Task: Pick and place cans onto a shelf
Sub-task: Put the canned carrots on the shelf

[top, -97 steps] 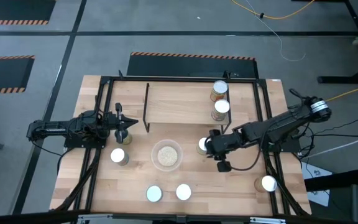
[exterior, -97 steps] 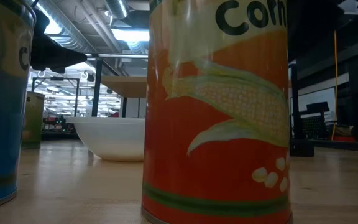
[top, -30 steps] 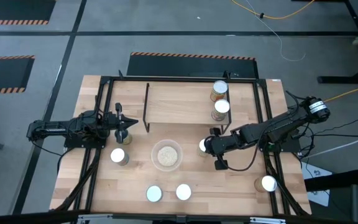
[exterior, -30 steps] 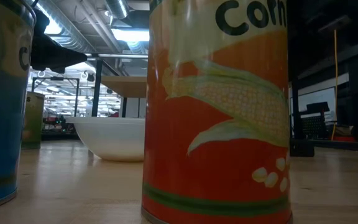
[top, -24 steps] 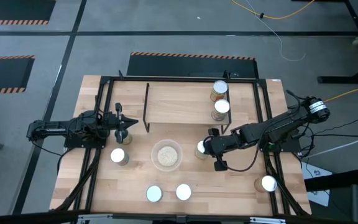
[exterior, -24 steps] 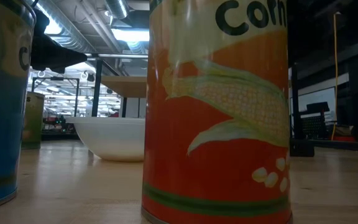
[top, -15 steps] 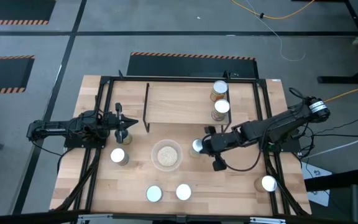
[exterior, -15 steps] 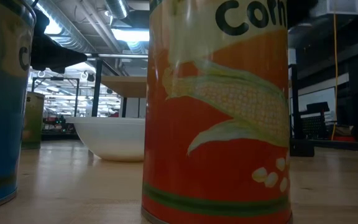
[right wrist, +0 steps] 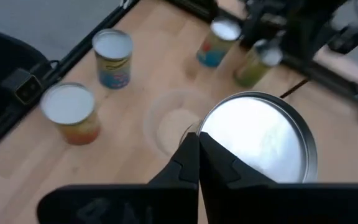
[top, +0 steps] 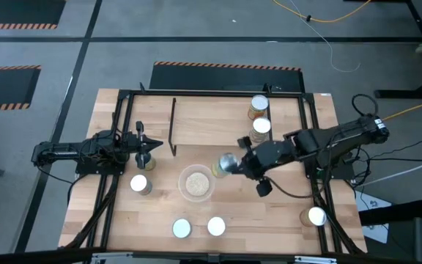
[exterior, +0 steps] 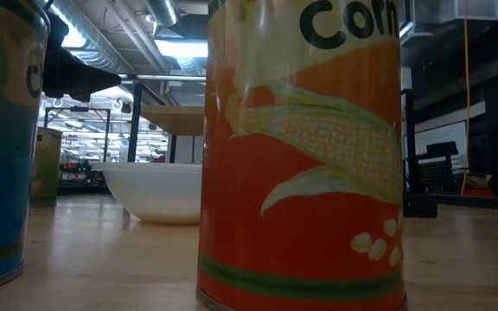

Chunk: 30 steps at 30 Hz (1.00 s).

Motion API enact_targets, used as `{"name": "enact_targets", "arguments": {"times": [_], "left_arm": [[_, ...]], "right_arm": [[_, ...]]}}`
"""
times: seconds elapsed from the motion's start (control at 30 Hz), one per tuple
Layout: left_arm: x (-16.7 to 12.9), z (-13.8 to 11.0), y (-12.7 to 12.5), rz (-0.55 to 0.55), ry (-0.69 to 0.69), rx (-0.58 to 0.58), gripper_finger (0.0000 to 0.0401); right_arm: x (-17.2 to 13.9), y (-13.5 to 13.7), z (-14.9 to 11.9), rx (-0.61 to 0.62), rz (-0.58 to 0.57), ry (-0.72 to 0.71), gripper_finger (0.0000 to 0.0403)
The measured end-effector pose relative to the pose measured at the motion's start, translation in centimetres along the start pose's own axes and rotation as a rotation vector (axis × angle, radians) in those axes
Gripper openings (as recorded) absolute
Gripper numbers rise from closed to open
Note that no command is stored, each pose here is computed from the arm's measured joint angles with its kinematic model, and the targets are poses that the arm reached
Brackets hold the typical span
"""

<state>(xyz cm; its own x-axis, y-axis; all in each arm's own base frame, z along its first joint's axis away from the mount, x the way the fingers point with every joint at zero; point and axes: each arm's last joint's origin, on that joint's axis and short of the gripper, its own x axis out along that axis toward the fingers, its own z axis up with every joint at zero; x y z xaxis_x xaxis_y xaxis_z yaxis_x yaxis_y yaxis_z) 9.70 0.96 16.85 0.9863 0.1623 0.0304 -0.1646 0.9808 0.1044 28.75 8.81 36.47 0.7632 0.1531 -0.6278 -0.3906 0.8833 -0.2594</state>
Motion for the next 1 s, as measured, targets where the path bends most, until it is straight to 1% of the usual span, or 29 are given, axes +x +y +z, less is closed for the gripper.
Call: {"name": "enact_targets", "arguments": {"times": [0.17,0.27,0.37,0.5,0.6,0.8,1.0], "left_arm": [[0.0,0.0,0.0,0.000,0.000,0.000,0.0000],[0.0,0.0,0.0,0.000,0.000,0.000,0.0000],[0.0,0.0,0.0,0.000,0.000,0.000,0.0000],[0.0,0.0,0.0,0.000,0.000,0.000,0.0000],[0.0,0.0,0.0,0.000,0.000,0.000,0.0000],[0.0,0.0,0.0,0.000,0.000,0.000,0.0000],[0.0,0.0,0.0,0.000,0.000,0.000,0.0000]], "right_arm": [[-2.6,-2.2,1.5,-0.044,-0.049,-0.017,0.0000],[-3.9,-3.5,1.7,-0.067,-0.062,-0.004,0.0000],[-5.0,-5.0,1.8,-0.065,-0.057,-0.009,0.0000],[-5.9,-6.8,1.2,-0.049,-0.041,0.008,0.0000],[-6.2,-8.0,0.2,-0.047,-0.029,0.046,0.0000],[-6.6,-10.1,-1.5,0.013,-0.010,0.087,0.0000],[-7.1,-11.4,-2.6,-0.023,0.019,0.105,0.0000]]}}
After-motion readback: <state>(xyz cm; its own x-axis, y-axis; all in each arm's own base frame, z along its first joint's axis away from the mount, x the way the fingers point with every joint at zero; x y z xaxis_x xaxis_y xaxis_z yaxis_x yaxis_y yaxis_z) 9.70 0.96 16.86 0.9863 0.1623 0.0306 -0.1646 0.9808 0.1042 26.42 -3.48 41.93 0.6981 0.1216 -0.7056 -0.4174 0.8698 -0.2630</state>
